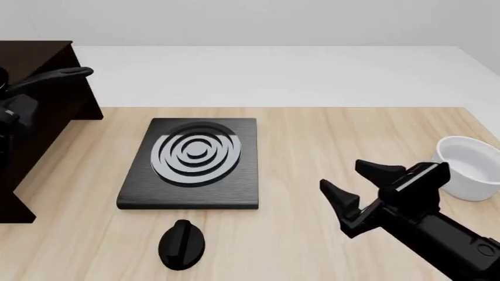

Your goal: Put the frying pan on the cabinet shelf.

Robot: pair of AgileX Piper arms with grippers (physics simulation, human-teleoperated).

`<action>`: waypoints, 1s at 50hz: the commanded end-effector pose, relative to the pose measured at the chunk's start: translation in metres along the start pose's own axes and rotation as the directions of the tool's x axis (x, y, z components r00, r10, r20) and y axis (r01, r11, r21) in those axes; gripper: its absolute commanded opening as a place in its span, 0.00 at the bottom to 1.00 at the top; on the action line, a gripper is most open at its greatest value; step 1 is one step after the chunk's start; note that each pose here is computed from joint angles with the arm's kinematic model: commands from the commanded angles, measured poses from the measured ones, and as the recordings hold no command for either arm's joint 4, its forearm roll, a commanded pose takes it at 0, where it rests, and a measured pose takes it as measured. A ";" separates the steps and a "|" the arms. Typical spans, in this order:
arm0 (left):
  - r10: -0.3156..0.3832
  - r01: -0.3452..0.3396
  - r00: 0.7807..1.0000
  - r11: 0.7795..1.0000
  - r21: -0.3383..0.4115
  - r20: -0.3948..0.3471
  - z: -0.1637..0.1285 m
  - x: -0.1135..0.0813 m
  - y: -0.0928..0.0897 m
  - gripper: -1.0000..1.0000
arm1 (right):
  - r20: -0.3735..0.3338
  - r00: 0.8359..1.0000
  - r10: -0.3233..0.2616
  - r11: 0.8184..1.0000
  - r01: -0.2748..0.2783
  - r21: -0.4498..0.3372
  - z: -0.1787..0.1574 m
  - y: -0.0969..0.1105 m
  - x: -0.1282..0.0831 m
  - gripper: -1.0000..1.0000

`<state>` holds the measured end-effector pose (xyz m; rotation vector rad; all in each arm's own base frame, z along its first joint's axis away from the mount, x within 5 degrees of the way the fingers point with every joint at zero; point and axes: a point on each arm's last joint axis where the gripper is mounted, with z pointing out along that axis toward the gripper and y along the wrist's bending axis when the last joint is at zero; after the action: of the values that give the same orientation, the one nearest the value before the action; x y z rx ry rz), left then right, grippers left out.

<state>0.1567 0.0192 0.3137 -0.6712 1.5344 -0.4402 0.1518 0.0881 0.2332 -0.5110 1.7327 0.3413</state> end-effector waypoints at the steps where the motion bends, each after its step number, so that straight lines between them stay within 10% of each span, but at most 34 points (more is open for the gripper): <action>1: 0.141 -0.141 0.990 0.990 0.007 0.000 -0.013 -0.005 -0.005 1.00 | 0.004 1.000 -0.001 1.000 0.001 0.002 -0.002 0.000 -0.001 1.00; 10: 0.294 -0.294 0.956 0.956 0.011 0.020 -0.024 -0.010 -0.009 1.00 | 0.006 1.000 -0.016 1.000 0.015 0.007 -0.004 -0.001 -0.001 1.00; 50: 0.385 -0.388 0.921 0.920 0.048 0.064 -0.095 0.012 0.008 1.00 | 0.019 1.000 -0.003 1.000 0.003 0.031 -0.009 -0.005 0.000 1.00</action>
<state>0.0762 0.0076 0.3126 -0.3302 1.5517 -0.1723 0.1471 0.0803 0.2349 -0.4941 1.7175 0.3165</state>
